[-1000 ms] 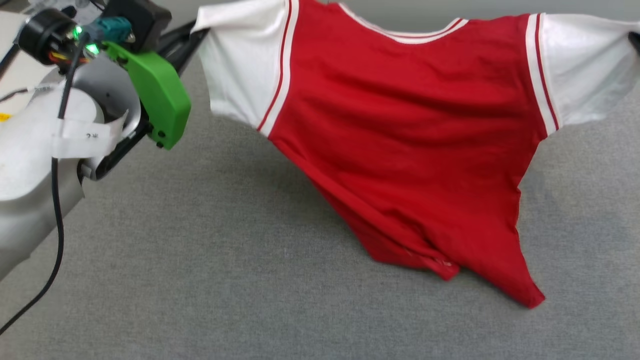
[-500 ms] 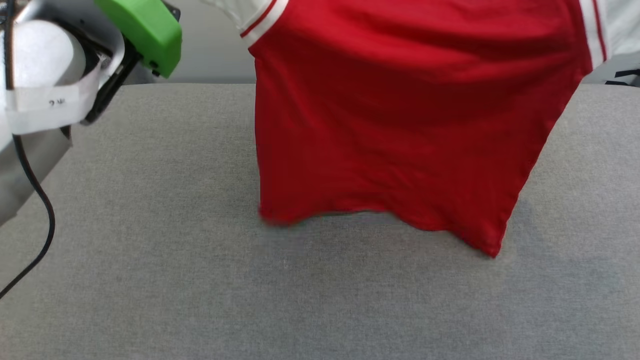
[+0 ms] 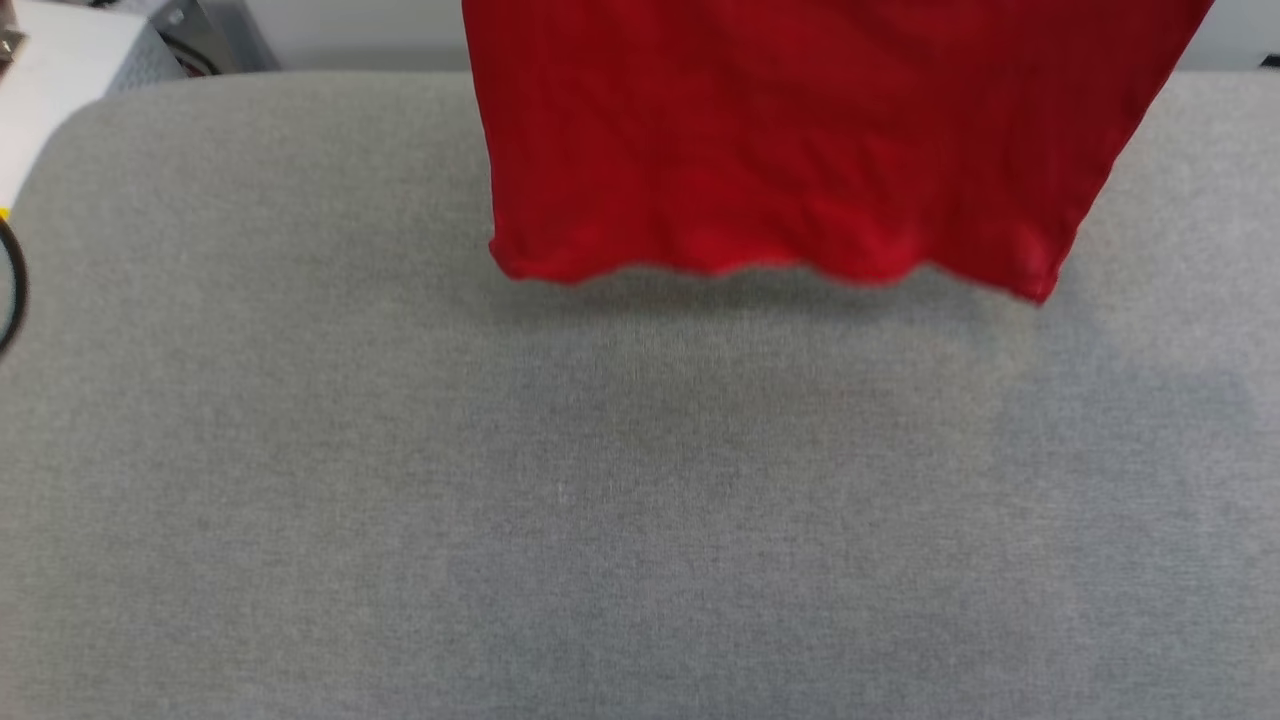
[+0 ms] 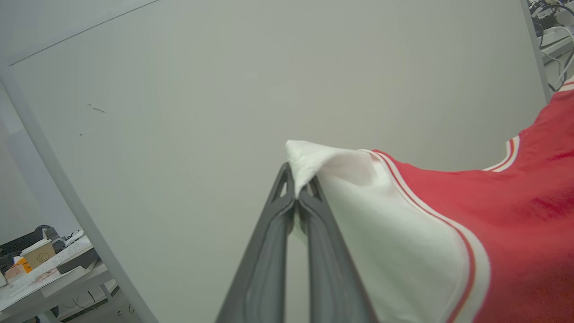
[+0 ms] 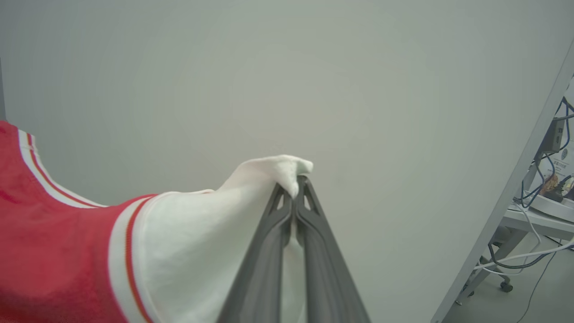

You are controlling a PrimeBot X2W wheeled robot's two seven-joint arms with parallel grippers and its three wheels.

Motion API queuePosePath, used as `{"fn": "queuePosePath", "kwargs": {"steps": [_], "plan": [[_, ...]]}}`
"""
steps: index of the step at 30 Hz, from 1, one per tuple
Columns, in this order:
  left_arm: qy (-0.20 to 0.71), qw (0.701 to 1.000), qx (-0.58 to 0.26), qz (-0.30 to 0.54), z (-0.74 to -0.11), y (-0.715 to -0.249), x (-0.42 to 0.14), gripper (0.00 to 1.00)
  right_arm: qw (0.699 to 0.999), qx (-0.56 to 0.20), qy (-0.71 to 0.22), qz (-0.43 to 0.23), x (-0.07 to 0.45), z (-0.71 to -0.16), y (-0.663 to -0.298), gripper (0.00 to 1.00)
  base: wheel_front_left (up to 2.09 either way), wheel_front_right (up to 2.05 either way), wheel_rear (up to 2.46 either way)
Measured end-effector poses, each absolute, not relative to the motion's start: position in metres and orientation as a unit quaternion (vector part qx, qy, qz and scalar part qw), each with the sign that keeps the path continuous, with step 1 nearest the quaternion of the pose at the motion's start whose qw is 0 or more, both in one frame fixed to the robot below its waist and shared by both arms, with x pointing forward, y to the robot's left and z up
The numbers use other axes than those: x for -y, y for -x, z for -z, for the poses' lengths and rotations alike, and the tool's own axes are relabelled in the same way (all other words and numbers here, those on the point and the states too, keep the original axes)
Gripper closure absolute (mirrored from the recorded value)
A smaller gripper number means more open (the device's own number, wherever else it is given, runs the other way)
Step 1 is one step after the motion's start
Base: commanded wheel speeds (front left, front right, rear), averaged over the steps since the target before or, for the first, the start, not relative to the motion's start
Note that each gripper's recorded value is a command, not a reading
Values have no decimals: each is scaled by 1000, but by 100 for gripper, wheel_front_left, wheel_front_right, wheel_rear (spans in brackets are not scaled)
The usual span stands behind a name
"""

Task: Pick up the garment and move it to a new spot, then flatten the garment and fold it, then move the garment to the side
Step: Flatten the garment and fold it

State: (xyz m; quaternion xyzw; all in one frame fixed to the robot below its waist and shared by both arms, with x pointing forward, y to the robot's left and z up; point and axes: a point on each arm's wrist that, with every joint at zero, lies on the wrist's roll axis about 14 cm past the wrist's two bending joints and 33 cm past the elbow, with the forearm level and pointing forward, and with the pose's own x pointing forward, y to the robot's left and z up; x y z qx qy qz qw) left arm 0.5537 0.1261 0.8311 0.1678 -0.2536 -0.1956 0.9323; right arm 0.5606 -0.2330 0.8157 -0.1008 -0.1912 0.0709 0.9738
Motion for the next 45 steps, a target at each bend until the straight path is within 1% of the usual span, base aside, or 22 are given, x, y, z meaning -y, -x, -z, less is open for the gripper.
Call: {"fn": "queuePosePath", "kwargs": {"steps": [6, 10, 15, 19, 22, 25, 29, 34, 39, 45], "plan": [[-167, 929, 280, 174, -845, -598, -132, 100, 968, 219, 108, -63, 226, -834, -605, 100, 0, 0, 0], [-153, 933, 281, 163, -833, -633, -137, 100, 966, 226, 113, -54, 225, -827, -639, 100, 0, 0, 0], [-147, 943, 254, 157, -793, -674, -143, 100, 969, 211, 115, -49, 224, -796, -680, 100, 0, 0, 0], [-140, 951, 226, 157, -755, -699, -147, 100, 971, 203, 113, -51, 222, -773, -702, 100, 0, 0, 0], [-136, 957, 204, 156, -727, -713, -151, 100, 976, 178, 109, -59, 218, -740, -719, 100, 0, 0, 0], [-131, 962, 182, 158, -701, -721, -153, 100, 980, 162, 93, -70, 212, -714, -728, 100, 0, 0, 0], [-120, 967, 153, 165, -670, -719, -154, 100, 983, 142, 78, -81, 209, -687, -728, 100, 0, 0, 0], [-115, 966, 146, 177, -656, -702, -154, 100, 986, 121, 63, -96, 204, -661, -716, 100, 0, 0, 0], [-93, 972, 115, 184, -619, -669, -156, 100, 987, 80, 50, -128, 188, -618, -689, 100, 0, 0, 0], [-66, 976, 78, 194, -581, -618, -152, 100, 986, 43, 34, -155, 179, -587, -647, 100, 0, 0, 0]]}}
